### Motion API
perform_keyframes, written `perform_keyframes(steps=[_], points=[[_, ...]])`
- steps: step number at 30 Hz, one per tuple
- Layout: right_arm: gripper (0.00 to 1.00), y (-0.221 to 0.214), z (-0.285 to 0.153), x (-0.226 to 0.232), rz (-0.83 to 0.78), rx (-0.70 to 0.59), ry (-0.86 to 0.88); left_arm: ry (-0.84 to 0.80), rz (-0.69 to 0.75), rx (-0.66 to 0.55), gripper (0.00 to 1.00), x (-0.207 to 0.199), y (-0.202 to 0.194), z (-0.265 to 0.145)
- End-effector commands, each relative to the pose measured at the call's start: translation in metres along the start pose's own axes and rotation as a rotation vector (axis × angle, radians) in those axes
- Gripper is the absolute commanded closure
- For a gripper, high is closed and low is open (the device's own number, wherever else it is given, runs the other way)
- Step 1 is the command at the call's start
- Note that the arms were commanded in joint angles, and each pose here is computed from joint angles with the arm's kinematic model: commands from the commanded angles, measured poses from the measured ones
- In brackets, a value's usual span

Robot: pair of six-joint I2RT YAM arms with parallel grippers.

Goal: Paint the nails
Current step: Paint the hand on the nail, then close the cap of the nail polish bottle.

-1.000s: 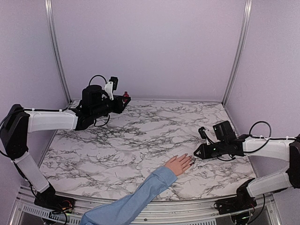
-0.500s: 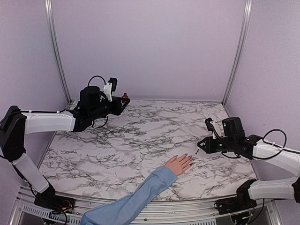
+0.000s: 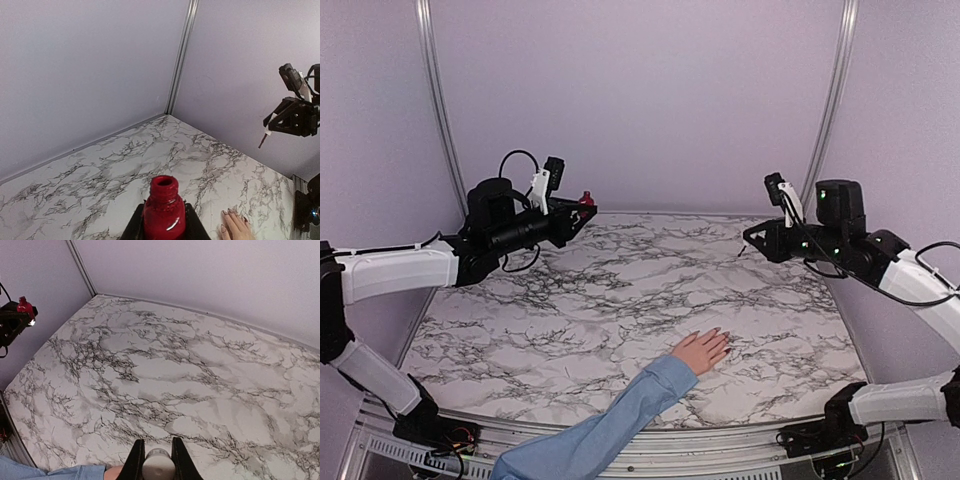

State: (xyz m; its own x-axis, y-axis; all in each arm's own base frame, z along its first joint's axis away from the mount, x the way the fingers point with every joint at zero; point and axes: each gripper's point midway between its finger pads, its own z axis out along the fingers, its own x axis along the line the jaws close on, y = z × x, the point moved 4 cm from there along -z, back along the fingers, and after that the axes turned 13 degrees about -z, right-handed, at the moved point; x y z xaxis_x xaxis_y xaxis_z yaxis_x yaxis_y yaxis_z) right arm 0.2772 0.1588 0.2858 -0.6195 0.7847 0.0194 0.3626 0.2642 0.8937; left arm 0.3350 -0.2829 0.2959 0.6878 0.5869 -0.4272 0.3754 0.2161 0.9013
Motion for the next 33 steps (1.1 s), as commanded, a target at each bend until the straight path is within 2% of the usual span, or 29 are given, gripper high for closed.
perform_keyframes(steps=[1,5,9,16,23,33], points=[[1.0,0.053,-0.017,0.016,-0.125,-0.078,0.111,-0.198,0.087,0.011,1.0,-0.045,0.0,-0.011],[1.0,0.096,-0.031,0.029,-0.195,-0.131,0.196,-0.286,0.111,0.025,1.0,-0.075,-0.007,-0.019],[1.0,0.132,-0.039,0.044,-0.201,-0.212,0.303,-0.393,0.153,0.043,1.0,-0.11,-0.015,-0.021],[1.0,0.166,-0.038,0.096,-0.243,-0.28,0.576,-0.487,0.201,0.077,1.0,-0.144,-0.031,-0.008],[1.0,0.173,-0.037,0.143,-0.286,-0.272,0.755,-0.542,0.236,0.077,1.0,-0.168,-0.037,0.0],[1.0,0.154,-0.039,0.181,-0.394,-0.211,0.822,-0.553,0.248,0.077,1.0,-0.178,-0.044,-0.002]])
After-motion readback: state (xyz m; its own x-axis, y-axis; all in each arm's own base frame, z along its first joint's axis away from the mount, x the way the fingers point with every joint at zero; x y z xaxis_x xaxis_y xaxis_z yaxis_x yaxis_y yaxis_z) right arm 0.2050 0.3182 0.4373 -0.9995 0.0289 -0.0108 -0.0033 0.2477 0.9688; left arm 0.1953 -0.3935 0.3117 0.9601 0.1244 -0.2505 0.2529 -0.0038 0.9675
